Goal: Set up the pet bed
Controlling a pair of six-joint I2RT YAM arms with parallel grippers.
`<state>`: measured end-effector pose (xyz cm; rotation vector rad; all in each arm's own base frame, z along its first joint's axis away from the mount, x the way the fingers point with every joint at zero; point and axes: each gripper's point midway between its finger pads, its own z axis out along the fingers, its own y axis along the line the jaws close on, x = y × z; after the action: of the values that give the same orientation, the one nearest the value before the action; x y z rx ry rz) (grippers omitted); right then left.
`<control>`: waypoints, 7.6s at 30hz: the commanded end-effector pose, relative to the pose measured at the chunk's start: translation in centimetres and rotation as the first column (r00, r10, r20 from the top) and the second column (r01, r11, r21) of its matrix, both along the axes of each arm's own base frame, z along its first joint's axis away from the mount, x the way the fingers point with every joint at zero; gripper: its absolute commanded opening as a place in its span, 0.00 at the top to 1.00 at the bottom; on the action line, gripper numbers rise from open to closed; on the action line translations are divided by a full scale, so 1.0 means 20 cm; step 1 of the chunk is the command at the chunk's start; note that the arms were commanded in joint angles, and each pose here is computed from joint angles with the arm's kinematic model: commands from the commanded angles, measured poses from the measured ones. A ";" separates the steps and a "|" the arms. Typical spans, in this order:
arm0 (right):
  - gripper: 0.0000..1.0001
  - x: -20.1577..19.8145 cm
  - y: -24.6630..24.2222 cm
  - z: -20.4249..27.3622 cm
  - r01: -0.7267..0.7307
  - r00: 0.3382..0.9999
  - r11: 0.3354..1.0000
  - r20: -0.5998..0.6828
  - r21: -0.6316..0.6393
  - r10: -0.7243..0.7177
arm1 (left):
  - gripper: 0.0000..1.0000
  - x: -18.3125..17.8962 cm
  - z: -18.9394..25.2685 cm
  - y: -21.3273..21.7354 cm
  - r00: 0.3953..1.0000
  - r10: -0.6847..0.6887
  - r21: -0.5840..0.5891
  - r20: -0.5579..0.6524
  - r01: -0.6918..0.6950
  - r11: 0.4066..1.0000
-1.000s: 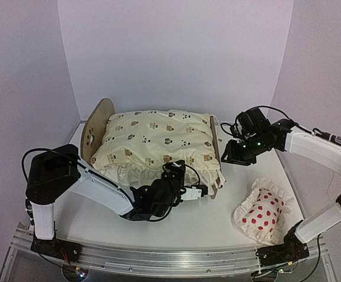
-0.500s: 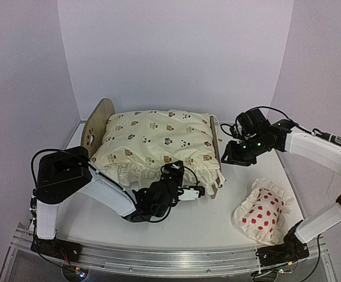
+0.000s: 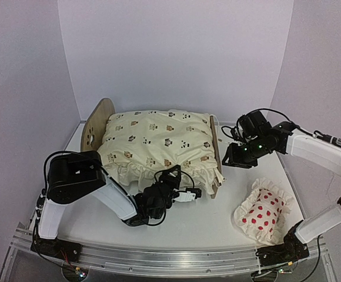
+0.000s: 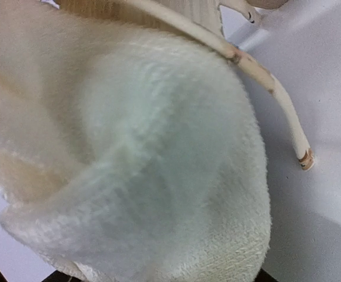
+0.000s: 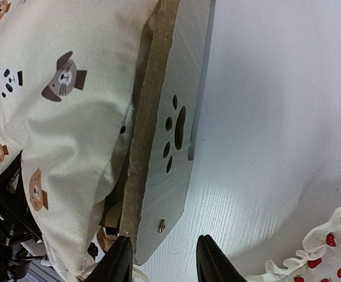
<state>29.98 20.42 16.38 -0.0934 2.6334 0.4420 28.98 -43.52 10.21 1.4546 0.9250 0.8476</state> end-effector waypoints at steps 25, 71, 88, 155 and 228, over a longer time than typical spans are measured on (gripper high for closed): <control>0.57 -0.33 0.13 -0.06 -0.320 0.837 0.947 0.469 0.003 0.281 | 0.53 0.11 0.63 -0.19 0.997 0.002 -0.250 -0.080 -0.022 0.968; 0.50 0.28 0.21 -0.18 0.240 0.479 0.925 0.865 -0.296 0.152 | 0.53 0.27 1.03 -0.14 0.985 -0.029 -0.488 -0.169 -0.058 0.871; 0.36 0.00 0.02 -0.26 0.081 0.706 0.993 0.699 0.084 -0.116 | 0.53 0.49 1.08 -0.12 0.976 0.046 -0.523 -0.214 -0.155 0.838; 1.00 0.33 0.33 0.40 -0.030 0.782 1.000 0.623 -0.009 0.029 | 0.54 0.37 0.87 -0.05 0.909 0.007 -0.572 -0.417 -0.268 0.775; 0.24 0.14 0.17 -0.25 -0.282 0.564 0.959 0.808 -0.008 0.172 | 0.56 0.35 1.22 -0.06 0.952 -0.002 -0.632 -0.306 -0.201 0.748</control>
<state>30.31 22.16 6.49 -0.4688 2.0038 0.4931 35.36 -44.10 17.25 1.4390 1.4791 0.5487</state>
